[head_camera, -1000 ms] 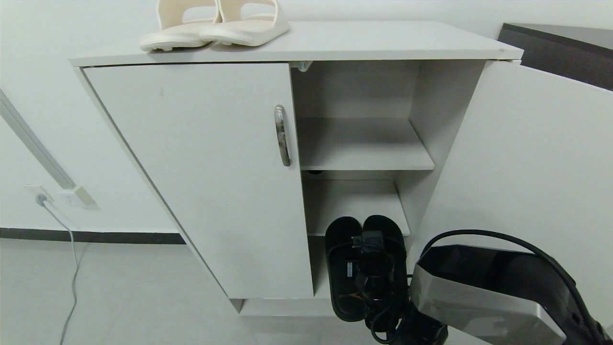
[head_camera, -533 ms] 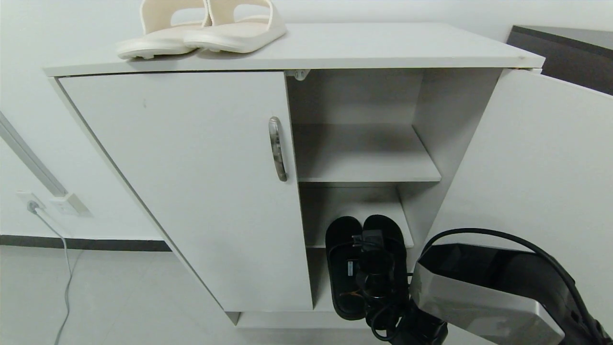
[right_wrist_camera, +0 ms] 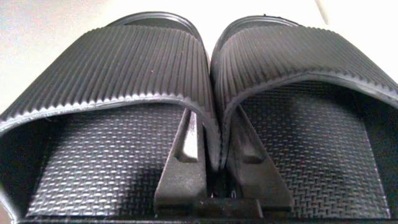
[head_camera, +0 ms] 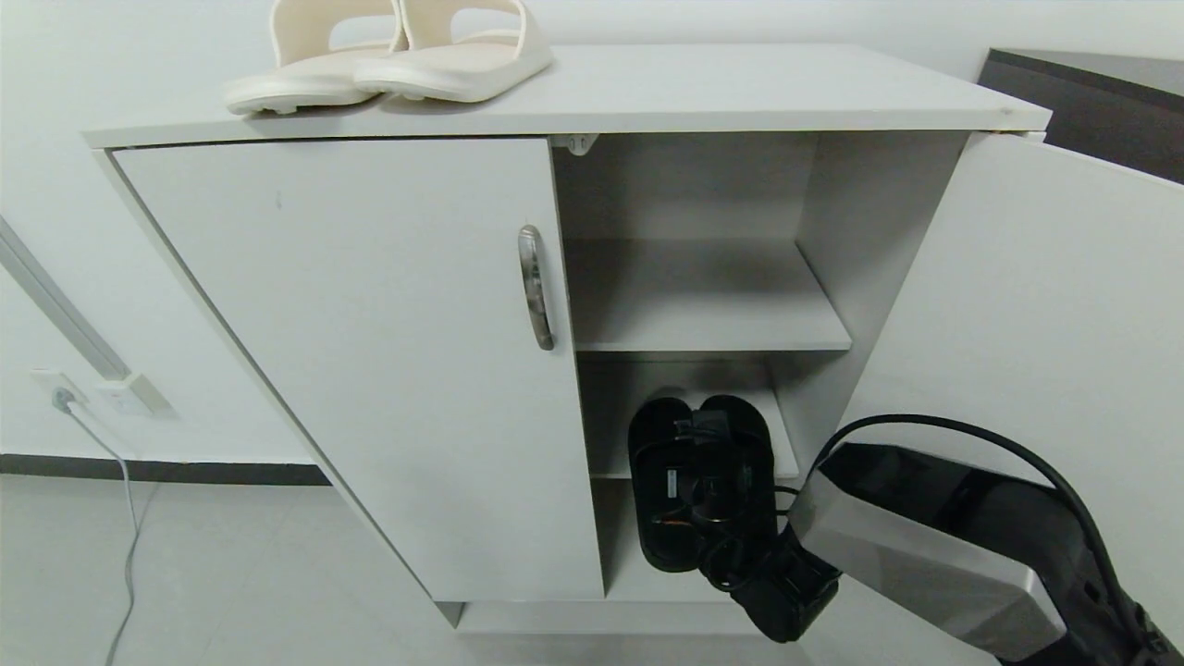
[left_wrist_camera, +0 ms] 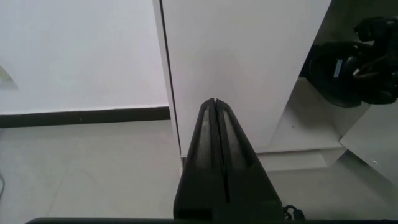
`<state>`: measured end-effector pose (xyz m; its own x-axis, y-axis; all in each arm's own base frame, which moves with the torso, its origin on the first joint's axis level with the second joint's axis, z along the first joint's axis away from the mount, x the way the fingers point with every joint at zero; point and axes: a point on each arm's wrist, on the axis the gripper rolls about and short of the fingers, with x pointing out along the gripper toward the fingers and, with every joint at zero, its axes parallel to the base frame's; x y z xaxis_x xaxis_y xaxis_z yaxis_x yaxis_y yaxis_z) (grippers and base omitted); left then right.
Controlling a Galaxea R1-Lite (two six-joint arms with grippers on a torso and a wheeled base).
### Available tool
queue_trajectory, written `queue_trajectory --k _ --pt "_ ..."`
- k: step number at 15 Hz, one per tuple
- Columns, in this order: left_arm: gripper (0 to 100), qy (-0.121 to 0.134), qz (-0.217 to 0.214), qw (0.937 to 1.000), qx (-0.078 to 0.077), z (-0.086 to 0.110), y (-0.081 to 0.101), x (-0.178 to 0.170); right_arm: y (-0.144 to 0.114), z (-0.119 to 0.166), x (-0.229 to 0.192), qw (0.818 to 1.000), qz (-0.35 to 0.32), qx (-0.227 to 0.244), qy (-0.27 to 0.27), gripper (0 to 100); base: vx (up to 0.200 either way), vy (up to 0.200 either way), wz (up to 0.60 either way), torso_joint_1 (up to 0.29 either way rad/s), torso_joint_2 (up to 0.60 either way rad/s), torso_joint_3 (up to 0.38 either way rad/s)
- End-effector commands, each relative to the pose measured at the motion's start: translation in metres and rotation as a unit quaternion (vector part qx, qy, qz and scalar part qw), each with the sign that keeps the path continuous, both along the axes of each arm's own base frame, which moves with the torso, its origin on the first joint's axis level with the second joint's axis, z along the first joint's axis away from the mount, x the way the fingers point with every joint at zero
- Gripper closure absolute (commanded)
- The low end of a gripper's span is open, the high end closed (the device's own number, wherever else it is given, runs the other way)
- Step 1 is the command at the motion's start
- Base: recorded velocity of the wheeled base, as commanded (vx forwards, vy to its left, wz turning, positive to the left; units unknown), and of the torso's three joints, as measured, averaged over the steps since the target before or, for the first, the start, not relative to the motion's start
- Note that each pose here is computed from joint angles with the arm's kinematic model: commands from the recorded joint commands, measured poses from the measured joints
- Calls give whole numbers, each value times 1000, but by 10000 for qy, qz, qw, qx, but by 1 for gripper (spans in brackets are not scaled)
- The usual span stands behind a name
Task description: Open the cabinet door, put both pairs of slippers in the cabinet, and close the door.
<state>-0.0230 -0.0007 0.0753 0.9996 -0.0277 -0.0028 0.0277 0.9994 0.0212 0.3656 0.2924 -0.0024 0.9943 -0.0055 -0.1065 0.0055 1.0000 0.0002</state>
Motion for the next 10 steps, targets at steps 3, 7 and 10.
queue_trajectory --k 3,7,10 --pt "100 10 0 10000 -14 0 0 0 4 -6 32 9999 -114 47 -116 100 0 0 0 0 0 0" --pt "100 10 0 10000 -14 0 0 0 -4 -6 60 9988 -265 -125 -392 100 0 0 0 0 0 0" --pt "100 10 8 10000 -14 0 0 0 -6 -5 78 9977 -318 -169 -575 100 0 0 0 0 0 0"
